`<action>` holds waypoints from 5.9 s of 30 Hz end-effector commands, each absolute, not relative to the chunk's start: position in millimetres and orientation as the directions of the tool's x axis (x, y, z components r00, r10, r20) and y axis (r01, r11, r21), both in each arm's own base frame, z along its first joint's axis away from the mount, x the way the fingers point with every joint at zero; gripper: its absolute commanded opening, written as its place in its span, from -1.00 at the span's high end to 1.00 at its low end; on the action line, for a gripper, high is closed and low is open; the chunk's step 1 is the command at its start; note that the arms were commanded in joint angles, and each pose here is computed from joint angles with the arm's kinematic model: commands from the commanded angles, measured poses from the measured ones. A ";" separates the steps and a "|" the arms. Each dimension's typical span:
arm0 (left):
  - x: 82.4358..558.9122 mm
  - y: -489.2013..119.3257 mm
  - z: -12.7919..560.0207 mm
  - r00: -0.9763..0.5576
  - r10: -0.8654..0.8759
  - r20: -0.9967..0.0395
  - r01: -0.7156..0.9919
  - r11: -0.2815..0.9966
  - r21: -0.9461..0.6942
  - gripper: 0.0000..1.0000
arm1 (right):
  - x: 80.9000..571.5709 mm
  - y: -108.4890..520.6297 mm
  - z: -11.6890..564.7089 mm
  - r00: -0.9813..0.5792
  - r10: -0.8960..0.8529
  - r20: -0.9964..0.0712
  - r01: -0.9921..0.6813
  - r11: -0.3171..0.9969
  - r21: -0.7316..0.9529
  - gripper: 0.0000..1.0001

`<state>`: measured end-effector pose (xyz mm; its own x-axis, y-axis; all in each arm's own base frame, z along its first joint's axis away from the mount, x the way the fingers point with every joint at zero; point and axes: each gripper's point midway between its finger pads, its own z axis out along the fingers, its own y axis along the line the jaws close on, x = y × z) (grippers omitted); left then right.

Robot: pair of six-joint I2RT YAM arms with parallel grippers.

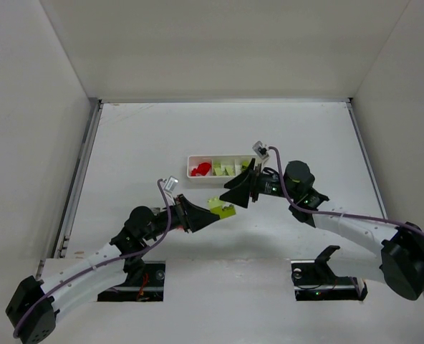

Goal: Sort the legos into containers by color

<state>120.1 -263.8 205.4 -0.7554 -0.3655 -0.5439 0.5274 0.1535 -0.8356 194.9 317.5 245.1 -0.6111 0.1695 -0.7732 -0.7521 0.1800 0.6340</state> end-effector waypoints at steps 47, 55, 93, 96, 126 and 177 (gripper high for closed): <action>101.5 -287.4 211.5 -0.716 -0.293 -0.634 0.633 0.113 -0.766 0.53 | 186.5 326.6 286.5 -0.602 0.209 -0.771 -0.770 0.102 0.629 0.28; 100.8 -286.9 208.9 -0.711 -0.293 -0.640 0.637 0.119 -0.762 0.53 | 202.1 325.4 285.3 -0.605 0.250 -0.756 -0.754 0.127 0.645 0.28; 321.8 -387.2 138.9 -0.549 -0.252 -0.797 0.457 0.707 -0.539 0.56 | 261.7 128.7 267.1 -0.179 0.701 -0.690 -0.348 0.611 0.711 0.27; 336.3 -392.5 135.9 -0.536 -0.254 -0.805 0.446 0.725 -0.526 0.56 | 261.4 131.0 259.7 -0.194 0.693 -0.694 -0.340 0.616 0.711 0.27; 260.1 -351.2 234.7 -0.600 -0.768 -0.223 0.291 0.049 -0.955 -0.38 | 292.8 175.0 259.6 -0.288 0.816 -0.501 -0.277 0.430 0.859 0.25; 272.2 -348.1 231.6 -0.005 -0.313 -0.950 0.562 0.785 -0.261 -0.10 | 306.8 246.0 227.8 -0.546 0.769 -0.332 -0.093 0.339 0.936 0.35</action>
